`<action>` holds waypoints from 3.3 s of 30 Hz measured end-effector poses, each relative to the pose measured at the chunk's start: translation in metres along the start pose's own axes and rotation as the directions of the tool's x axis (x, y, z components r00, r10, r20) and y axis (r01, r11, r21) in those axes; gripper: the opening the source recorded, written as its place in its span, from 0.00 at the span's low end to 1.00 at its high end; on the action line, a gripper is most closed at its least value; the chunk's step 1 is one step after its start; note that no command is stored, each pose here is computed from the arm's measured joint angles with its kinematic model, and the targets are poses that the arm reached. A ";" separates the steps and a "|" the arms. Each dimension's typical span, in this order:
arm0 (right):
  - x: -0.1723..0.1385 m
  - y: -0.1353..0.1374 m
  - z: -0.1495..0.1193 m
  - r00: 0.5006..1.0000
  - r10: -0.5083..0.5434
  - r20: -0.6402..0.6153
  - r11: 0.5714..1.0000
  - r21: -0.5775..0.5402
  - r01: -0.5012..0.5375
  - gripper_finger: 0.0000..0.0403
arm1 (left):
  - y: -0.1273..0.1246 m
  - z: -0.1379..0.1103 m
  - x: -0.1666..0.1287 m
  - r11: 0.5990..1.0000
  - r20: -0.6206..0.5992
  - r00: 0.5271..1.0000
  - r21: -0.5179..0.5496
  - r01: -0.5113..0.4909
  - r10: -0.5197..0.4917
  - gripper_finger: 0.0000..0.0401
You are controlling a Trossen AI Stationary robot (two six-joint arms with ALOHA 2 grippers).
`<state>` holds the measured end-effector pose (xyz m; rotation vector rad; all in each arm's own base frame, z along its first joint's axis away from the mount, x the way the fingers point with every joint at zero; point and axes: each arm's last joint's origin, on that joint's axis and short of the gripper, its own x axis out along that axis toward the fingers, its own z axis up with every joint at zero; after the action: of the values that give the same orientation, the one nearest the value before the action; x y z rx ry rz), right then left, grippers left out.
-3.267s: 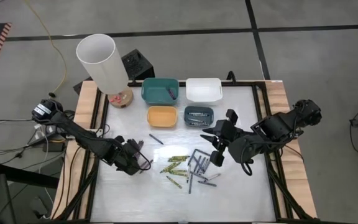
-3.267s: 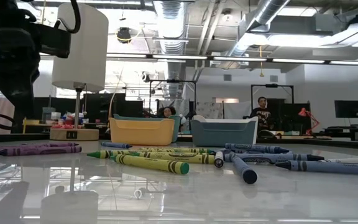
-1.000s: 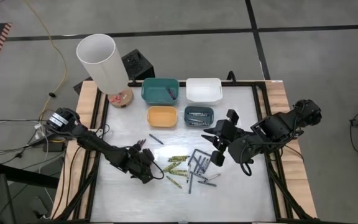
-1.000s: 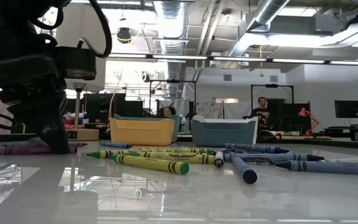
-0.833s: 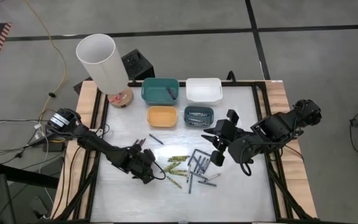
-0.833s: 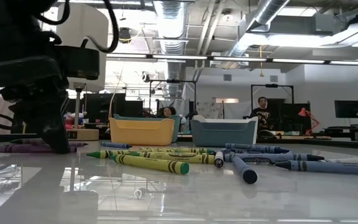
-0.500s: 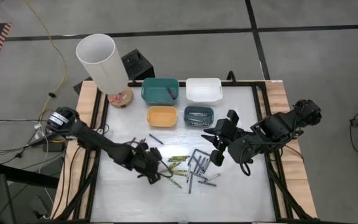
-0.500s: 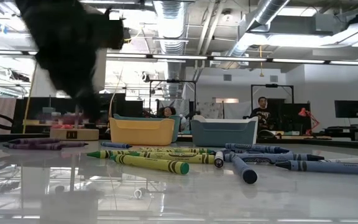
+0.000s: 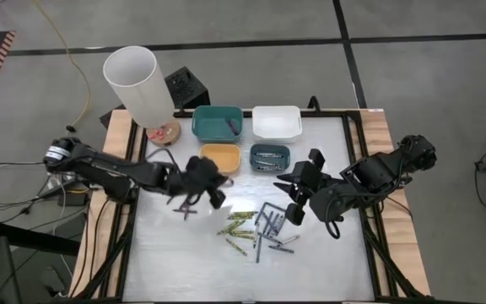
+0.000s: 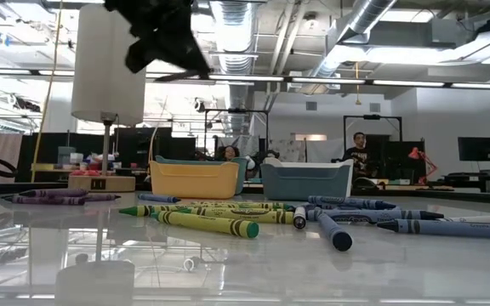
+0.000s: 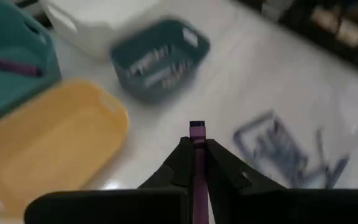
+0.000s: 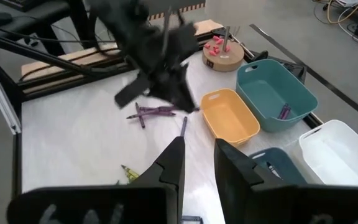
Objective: Sort crayons
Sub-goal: Put the violet crayon into the green bin
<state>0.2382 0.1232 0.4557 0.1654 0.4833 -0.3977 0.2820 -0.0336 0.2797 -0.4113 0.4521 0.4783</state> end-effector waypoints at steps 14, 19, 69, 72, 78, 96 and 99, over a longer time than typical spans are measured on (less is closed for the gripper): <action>0.058 0.010 -0.019 0.982 -0.120 0.149 0.985 0.140 0.099 0.22 | -0.009 0.080 -0.075 0.922 0.590 0.726 0.090 0.376 -0.353 0.03; 0.083 0.007 0.003 0.962 0.055 0.269 0.985 0.144 -0.096 0.33 | -0.007 0.092 -0.096 0.912 0.697 0.614 0.146 0.383 -0.369 0.03; 0.153 -0.057 0.057 0.844 0.222 0.489 0.961 0.034 -0.273 0.55 | 0.021 0.114 -0.083 0.925 0.741 0.561 0.234 0.298 -0.369 0.03; 0.152 -0.057 0.058 0.842 0.215 0.495 0.965 0.023 -0.261 0.49 | 0.021 0.113 -0.082 0.926 0.733 0.572 0.236 0.295 -0.369 0.03; 0.153 -0.058 0.058 0.846 0.203 0.493 0.973 -0.004 -0.231 0.32 | 0.022 0.112 -0.081 0.931 0.725 0.589 0.230 0.284 -0.359 0.03; 0.156 -0.060 0.052 0.885 0.147 0.442 0.983 0.031 -0.179 0.01 | 0.026 0.105 -0.073 0.969 0.674 0.697 0.167 0.179 -0.245 0.11; 0.155 -0.062 0.053 0.885 0.131 0.447 0.986 0.037 -0.165 0.01 | 0.027 0.102 -0.072 0.972 0.650 0.723 0.173 0.160 -0.235 0.20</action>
<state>0.3606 0.0026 0.4237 0.1757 0.0028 -0.2904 0.2430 0.0122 0.3925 -0.1571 -0.2732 0.3584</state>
